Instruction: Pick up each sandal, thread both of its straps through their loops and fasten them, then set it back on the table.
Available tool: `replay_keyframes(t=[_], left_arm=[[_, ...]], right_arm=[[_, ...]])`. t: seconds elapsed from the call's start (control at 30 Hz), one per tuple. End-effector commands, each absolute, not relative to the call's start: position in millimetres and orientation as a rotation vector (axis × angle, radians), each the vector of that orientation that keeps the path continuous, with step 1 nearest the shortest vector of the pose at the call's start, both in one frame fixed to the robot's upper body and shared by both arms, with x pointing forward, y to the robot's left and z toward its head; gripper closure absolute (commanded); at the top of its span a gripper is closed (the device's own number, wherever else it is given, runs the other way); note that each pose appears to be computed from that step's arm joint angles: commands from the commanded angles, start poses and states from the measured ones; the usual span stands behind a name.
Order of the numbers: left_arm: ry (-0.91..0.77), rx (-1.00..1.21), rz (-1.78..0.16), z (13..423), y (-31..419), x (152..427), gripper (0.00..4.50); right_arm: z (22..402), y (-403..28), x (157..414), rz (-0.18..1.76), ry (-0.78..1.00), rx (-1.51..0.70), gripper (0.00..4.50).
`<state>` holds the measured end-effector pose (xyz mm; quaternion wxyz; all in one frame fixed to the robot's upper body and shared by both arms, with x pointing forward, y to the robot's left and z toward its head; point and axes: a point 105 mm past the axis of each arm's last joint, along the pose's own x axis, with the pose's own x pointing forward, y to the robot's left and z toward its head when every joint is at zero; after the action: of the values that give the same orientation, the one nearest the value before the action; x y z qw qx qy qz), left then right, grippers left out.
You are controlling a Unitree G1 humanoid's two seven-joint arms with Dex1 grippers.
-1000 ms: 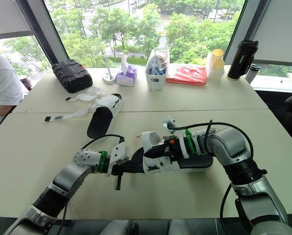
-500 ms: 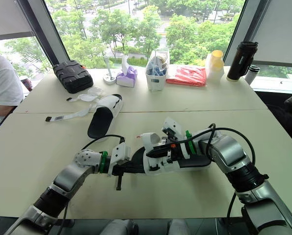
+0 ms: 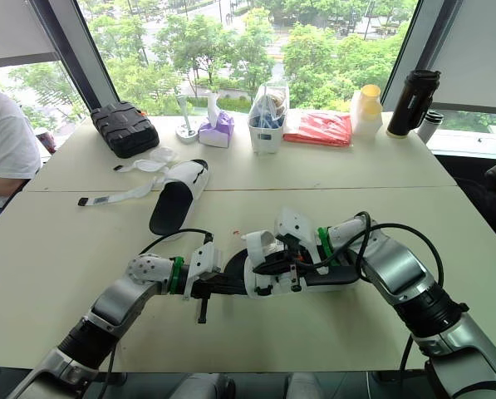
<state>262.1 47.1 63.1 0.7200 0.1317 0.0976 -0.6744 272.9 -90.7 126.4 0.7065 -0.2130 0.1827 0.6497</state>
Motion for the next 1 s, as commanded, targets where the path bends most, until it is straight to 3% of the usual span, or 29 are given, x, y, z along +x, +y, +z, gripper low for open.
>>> replay_keyframes(t=[0.03, 0.4, 1.0], left_arm=[[0.432, 0.305, -1.523, 17, 51, 242, 4.5], [0.431, 0.305, -1.521, 17, 51, 243, 4.5], [0.437, 0.302, -1.523, 17, 52, 242, 4.5]], right_arm=[[119, -98, 268, 1.449, 0.432, -0.573, 4.46], [127, -89, 256, 1.493, 0.482, -0.452, 4.46], [116, -91, 250, 1.504, 0.455, -0.598, 4.46]])
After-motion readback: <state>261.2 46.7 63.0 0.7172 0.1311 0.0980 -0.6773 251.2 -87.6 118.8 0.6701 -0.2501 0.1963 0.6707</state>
